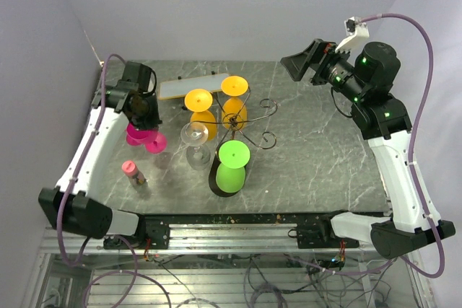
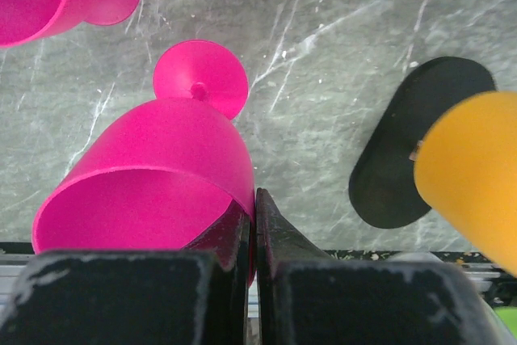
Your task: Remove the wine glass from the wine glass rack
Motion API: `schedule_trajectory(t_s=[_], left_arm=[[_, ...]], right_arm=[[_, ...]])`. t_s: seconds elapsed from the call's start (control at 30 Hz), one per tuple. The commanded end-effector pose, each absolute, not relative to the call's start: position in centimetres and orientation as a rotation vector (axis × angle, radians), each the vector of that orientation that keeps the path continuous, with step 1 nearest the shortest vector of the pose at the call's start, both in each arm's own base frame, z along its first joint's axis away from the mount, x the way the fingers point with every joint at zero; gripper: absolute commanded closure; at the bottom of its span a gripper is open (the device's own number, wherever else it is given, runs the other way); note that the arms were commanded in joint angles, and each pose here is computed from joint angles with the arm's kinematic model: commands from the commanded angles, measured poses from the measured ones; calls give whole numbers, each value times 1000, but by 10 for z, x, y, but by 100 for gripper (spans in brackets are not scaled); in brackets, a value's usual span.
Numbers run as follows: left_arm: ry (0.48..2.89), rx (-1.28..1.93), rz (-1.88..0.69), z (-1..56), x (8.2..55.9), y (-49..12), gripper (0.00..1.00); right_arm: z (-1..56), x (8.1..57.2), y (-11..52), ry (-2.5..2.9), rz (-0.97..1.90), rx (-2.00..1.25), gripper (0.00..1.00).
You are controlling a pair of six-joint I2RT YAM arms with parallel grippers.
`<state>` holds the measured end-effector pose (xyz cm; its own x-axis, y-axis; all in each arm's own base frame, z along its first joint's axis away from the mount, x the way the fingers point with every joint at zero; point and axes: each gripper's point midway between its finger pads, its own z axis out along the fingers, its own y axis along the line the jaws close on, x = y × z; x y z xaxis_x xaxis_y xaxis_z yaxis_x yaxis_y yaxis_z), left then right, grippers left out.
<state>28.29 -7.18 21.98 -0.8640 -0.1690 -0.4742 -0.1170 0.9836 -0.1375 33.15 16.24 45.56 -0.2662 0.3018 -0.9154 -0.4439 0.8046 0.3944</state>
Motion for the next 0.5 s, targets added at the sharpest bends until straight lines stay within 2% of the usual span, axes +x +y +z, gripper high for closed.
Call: schedule_trajectory(t_s=[0.0, 0.47], left_arm=[[2676, -110, -126, 193, 301, -77, 93], [2786, -69, -52, 143, 329, -74, 91]], right_arm=[[457, 321, 163, 1682, 713, -168, 0], [454, 315, 164, 1676, 717, -194, 0]])
